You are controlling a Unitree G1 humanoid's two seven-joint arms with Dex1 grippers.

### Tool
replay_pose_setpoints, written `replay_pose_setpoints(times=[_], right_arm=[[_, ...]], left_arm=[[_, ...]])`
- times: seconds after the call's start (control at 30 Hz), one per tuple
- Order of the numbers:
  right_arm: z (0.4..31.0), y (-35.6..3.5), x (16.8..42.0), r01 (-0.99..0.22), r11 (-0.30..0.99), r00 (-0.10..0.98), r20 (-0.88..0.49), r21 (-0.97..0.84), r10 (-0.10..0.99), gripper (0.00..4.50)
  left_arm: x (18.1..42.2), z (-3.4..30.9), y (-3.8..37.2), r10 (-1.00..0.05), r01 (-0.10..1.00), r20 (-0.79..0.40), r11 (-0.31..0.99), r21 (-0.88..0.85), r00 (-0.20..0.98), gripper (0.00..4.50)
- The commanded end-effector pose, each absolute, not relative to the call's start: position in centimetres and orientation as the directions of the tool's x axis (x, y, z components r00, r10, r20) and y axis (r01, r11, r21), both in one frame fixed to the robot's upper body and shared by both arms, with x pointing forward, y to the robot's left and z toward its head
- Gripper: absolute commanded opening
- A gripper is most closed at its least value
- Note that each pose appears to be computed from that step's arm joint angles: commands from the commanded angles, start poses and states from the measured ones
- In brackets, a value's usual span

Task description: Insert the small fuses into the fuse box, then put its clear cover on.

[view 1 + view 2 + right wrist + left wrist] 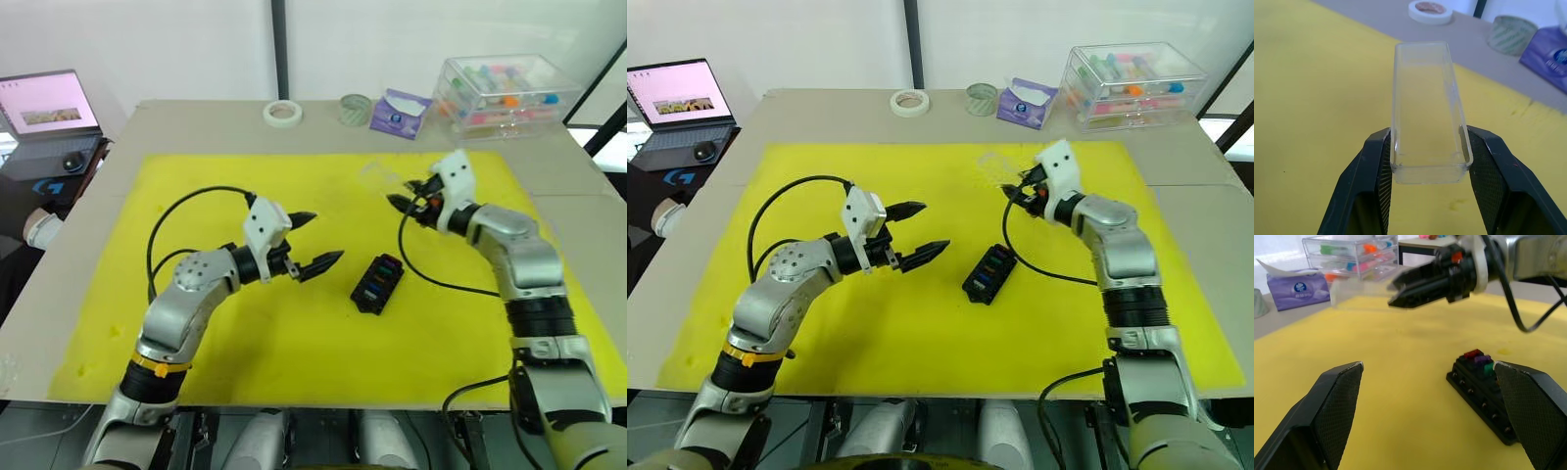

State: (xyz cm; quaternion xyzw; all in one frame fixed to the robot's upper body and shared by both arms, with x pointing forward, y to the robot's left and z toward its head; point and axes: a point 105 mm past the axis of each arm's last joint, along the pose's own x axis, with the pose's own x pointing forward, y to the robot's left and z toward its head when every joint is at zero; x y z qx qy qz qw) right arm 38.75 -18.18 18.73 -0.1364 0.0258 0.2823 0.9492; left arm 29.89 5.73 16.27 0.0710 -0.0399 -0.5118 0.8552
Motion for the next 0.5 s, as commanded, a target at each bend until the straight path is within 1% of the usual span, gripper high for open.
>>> replay_pose_setpoints(times=[0.03,0.13,0.23,0.33,0.4,0.5], right_arm=[[21.2,-18.2,36.8,-0.553,0.787,0.825,-0.048,-0.275,0.563,1.85],[21.6,-17.9,35.6,-0.564,0.777,0.815,-0.037,-0.280,0.579,1.85],[22.6,-17.2,34.1,-0.609,0.742,0.777,-0.020,-0.281,0.630,1.85],[23.4,-16.5,32.3,-0.666,0.685,0.722,-0.026,-0.296,0.691,1.85],[23.9,-16.4,30.7,-0.714,0.625,0.671,-0.052,-0.316,0.740,1.85],[24.9,-16.6,28.5,-0.775,0.560,0.607,-0.097,-0.293,0.789,1.85]], left_arm=[[27.4,16.1,5.1,-0.918,0.902,-0.005,0.389,0.186,0.397,4.50],[25.9,14.9,5.0,-0.927,0.920,-0.026,0.367,0.139,0.374,4.50],[24.6,13.6,4.6,-0.936,0.934,-0.041,0.344,0.096,0.349,4.50],[23.8,12.5,4.2,-0.942,0.942,-0.046,0.329,0.062,0.332,4.50],[23.4,11.4,3.9,-0.945,0.947,-0.065,0.316,0.050,0.319,4.50],[22.8,10.4,3.1,-0.951,0.954,-0.073,0.298,0.034,0.300,4.50]])
